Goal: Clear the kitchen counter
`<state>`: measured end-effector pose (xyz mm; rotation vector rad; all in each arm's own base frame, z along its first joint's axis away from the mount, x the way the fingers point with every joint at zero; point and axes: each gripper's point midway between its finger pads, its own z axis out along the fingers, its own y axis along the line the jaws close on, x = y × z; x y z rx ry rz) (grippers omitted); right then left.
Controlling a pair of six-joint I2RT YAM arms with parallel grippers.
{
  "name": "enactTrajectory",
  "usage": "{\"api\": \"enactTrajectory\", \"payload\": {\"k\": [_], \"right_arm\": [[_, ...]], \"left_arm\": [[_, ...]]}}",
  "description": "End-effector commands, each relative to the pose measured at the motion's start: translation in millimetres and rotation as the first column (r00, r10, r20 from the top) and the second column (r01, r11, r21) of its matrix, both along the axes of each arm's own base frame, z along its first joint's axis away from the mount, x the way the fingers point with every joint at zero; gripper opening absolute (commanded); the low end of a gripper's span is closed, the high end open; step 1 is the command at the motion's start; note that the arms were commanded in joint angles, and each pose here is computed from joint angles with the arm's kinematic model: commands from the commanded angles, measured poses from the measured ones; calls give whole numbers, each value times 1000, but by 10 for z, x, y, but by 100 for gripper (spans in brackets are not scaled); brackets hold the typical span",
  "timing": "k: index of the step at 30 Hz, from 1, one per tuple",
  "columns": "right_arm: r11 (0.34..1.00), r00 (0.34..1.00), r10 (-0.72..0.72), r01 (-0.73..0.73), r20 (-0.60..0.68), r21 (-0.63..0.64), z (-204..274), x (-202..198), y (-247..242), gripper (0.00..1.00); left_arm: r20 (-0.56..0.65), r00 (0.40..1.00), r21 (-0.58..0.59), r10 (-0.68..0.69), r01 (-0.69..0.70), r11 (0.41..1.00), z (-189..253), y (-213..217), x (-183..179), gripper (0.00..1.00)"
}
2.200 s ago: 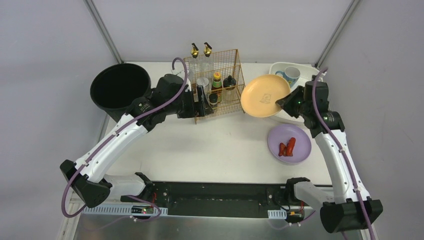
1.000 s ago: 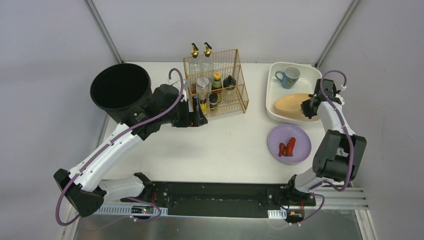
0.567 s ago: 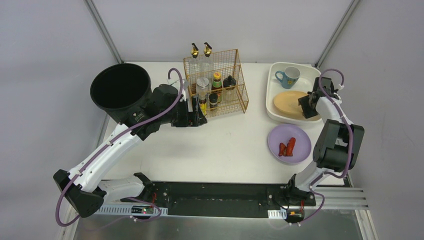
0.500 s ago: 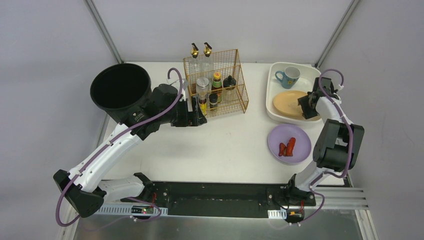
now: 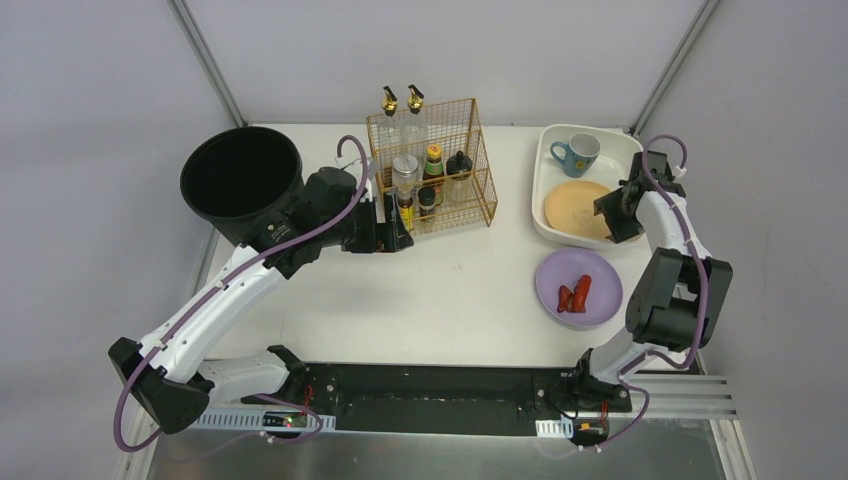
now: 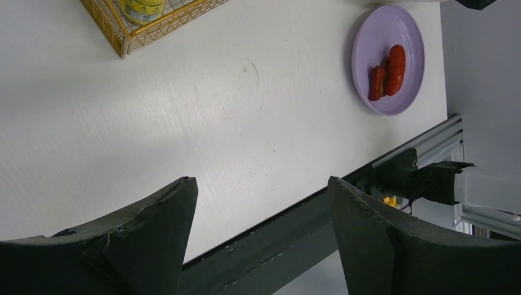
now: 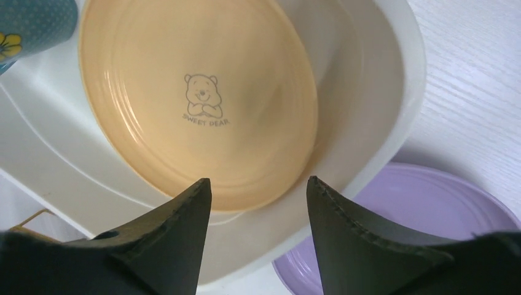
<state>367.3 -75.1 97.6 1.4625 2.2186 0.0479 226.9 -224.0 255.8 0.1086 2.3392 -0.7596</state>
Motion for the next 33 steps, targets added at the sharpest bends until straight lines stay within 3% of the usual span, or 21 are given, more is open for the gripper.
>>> {"api": "enactTrajectory", "payload": {"k": [1, 13, 16, 20, 33], "right_arm": [[997, 998, 64, -63, 19, -43, 427, -160, 5, 61], [989, 992, 126, -127, -26, -70, 644, -781, 178, 62], [988, 989, 149, -149, -5, -45, 638, -942, 283, 62], [980, 979, 201, -201, 30, -14, 635, -1135, 470, 64], [890, 892, 448, -451, 62, 64, 504, -1374, 1192, 60]], "left_arm": [[5, 1000, -1, -22, 22, 1000, -11, -12, 31, 79], [-44, 994, -42, -99, 97, 994, -76, -118, -58, 80], [-87, 982, -103, -167, 158, 982, -103, -267, -131, 80], [-155, 961, -167, -230, 204, 965, -160, -487, -191, 87], [-300, 923, -174, -240, 194, 965, -527, -1188, -185, 88]]}}
